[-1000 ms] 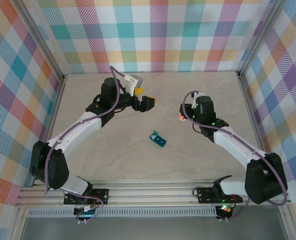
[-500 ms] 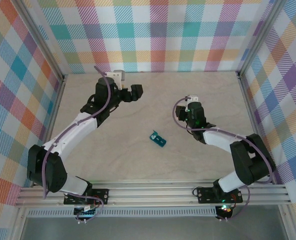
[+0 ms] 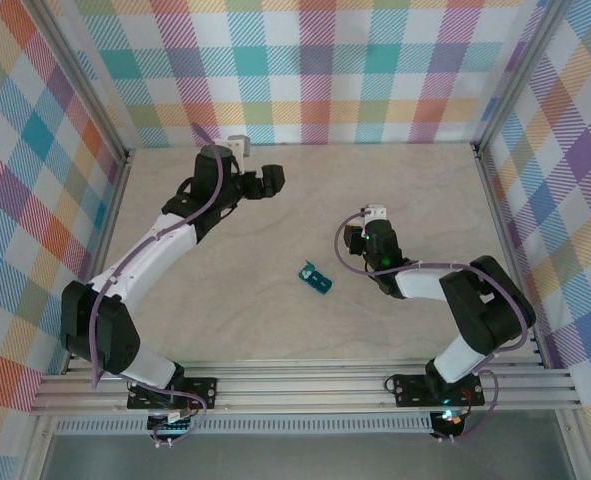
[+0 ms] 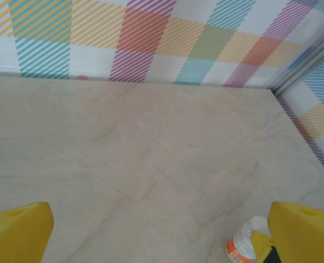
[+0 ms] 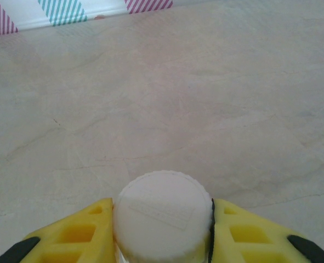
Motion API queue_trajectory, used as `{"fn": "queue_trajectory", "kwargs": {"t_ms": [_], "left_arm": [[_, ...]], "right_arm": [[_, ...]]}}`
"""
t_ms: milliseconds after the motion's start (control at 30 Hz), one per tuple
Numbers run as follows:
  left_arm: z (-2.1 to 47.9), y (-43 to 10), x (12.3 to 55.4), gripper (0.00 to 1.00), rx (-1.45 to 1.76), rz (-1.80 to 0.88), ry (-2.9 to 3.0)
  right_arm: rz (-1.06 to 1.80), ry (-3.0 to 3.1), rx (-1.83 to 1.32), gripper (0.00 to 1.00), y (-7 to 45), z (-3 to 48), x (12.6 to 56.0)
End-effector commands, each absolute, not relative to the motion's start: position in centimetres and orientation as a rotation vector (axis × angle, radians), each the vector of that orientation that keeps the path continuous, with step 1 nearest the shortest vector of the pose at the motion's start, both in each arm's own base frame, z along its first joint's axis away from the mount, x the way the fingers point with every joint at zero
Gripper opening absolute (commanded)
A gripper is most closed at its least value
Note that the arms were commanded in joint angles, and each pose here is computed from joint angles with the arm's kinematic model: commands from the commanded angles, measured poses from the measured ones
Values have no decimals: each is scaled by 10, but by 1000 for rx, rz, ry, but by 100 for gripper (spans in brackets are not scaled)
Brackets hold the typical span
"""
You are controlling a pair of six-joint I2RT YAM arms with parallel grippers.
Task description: Sort the pills into containers
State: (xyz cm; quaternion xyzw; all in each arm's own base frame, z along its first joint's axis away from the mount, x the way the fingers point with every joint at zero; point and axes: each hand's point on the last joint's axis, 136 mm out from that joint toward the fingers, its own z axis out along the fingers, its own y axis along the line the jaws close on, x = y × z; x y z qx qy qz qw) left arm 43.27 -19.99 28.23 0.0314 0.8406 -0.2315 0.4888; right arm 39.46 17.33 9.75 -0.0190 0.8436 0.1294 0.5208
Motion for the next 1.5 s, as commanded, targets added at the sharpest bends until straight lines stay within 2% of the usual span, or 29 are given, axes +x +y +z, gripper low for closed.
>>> {"fn": "queue_trajectory", "kwargs": {"t_ms": [0, 267, 400, 500, 700, 900, 1067, 1200, 1467], "left_arm": [[279, -189, 432, 100, 20, -549, 2044], [263, -187, 421, 100, 87, -504, 2105], [258, -182, 417, 100, 81, -481, 2125], [254, -181, 415, 100, 87, -466, 2144], [225, -183, 415, 100, 106, -438, 2279], [200, -190, 410, 100, 161, -450, 2382], [182, -197, 405, 100, 201, -471, 2462], [166, -205, 402, 100, 245, -493, 2534], [136, -234, 391, 100, 382, -445, 2644]], "right_arm": [[323, 1984, -21, 39, 174, 101, 395], [347, 2015, -24, 58, 177, 96, 391], [370, 2028, -34, 67, 178, 109, 386], [410, 2032, -50, 71, 182, 136, 379], [604, 2155, -77, 73, 196, 181, 344], [798, 2319, -93, 72, 205, 191, 293], [885, 2463, -135, 71, 216, 174, 263], [840, 2596, -173, 71, 227, 144, 248], [650, 2684, -147, 70, 235, 99, 254]]}}
